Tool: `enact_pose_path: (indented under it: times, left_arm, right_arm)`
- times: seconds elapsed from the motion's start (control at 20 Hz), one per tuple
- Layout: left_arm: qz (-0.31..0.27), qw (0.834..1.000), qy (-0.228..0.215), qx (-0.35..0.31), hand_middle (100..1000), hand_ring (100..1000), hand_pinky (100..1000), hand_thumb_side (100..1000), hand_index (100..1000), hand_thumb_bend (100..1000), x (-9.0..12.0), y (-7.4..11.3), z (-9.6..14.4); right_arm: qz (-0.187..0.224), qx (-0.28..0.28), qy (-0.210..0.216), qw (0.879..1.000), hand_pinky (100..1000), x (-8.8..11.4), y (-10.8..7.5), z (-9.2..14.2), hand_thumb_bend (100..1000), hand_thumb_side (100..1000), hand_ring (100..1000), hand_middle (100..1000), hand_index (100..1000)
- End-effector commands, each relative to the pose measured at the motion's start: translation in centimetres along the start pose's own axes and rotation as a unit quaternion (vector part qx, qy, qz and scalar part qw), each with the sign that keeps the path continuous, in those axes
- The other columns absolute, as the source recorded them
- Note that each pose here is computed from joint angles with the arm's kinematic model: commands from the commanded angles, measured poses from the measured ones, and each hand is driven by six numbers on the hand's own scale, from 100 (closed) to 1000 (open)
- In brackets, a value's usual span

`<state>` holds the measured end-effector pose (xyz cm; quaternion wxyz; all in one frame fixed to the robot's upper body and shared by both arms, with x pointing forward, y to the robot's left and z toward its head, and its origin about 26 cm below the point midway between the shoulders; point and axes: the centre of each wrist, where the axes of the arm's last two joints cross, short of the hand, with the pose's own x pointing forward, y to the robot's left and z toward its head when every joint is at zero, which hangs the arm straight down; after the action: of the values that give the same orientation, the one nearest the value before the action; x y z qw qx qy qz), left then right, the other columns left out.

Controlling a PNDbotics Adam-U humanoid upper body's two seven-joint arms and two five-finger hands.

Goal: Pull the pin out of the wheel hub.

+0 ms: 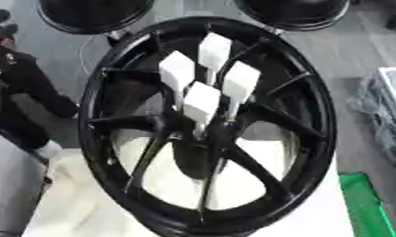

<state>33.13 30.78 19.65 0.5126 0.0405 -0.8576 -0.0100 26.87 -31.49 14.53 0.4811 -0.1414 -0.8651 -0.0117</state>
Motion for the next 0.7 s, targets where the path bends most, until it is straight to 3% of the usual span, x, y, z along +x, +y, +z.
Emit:
enact_pose_path:
  times: [0.05, 0.7]
  left_arm:
    - [-0.009, 1.000, -0.018, -0.006, 816, 882, 564, 798, 768, 100, 0.91, 0.00, -0.20]
    - [-0.016, 0.999, -0.036, -0.013, 804, 876, 566, 775, 757, 100, 1.52, -0.33, -0.55]
  right_arm:
    - [0.004, 0.005, -0.013, 1.000, 747, 0.59, -0.15, -0.30, 100, 683, 822, 766, 891]
    - [0.007, 0.004, -0.010, 1.000, 746, 0.50, -0.31, -0.16, 100, 682, 818, 763, 891]
